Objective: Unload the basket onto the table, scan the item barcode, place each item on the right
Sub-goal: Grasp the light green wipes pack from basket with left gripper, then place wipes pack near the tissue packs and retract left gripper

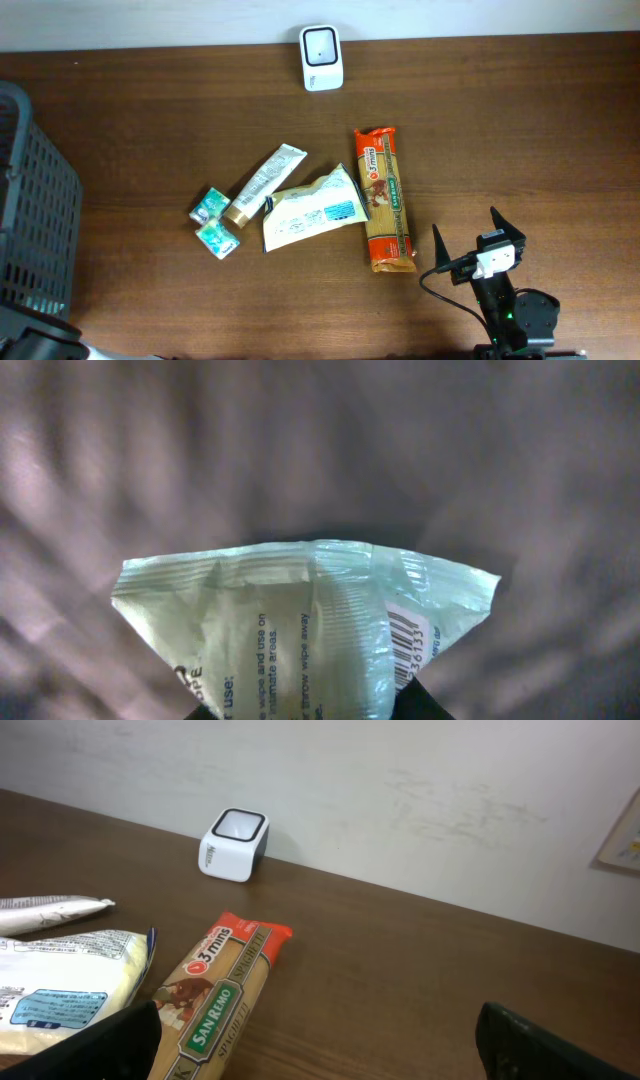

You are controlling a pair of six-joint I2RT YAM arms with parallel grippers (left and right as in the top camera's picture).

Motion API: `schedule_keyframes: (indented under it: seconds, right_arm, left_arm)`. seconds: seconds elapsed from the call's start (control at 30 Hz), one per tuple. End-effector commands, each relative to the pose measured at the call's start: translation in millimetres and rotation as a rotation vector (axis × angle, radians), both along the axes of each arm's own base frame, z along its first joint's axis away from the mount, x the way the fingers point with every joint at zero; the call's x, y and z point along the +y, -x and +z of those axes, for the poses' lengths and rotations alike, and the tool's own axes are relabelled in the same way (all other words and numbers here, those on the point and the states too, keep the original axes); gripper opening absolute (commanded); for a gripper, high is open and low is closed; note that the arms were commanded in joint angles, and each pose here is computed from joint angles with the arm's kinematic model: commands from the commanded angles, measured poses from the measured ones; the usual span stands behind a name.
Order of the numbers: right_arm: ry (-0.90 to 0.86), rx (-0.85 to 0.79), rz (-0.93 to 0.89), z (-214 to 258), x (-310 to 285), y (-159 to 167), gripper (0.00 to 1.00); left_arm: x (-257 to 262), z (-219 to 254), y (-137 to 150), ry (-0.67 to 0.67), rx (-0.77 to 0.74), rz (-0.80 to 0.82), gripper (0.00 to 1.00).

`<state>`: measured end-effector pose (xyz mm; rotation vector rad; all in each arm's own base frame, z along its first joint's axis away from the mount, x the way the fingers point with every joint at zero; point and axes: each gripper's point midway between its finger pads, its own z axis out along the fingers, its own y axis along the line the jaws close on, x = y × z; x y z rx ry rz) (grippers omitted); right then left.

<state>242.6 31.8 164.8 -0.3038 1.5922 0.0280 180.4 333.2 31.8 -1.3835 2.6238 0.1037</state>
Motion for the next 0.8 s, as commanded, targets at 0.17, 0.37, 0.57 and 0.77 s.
schedule_keyframes:
  seconds: [0.17, 0.37, 0.57, 0.77]
  right_arm:
    - [-0.008, 0.005, -0.002, -3.0, -0.9, -0.1, 0.99]
    - [-0.009, 0.005, -0.002, -3.0, -0.9, -0.1, 0.99]
    - [-0.009, 0.005, -0.002, -3.0, -0.9, -0.1, 0.99]
    - [-0.008, 0.005, -0.002, -3.0, -0.9, -0.1, 0.99]
  left_arm:
    - [39.7, 213.1, -113.9, -0.111, -0.528, -0.035, 0.19]
    - [-50.3, 388.2, -180.2, -0.250, -0.868, -0.356, 0.22]
    - [-235.2, 308.4, -228.2, 0.031, -0.602, -0.864, 0.26]
    - [-367.5, 113.4, -224.3, 0.251, -0.155, -1.134, 0.27]
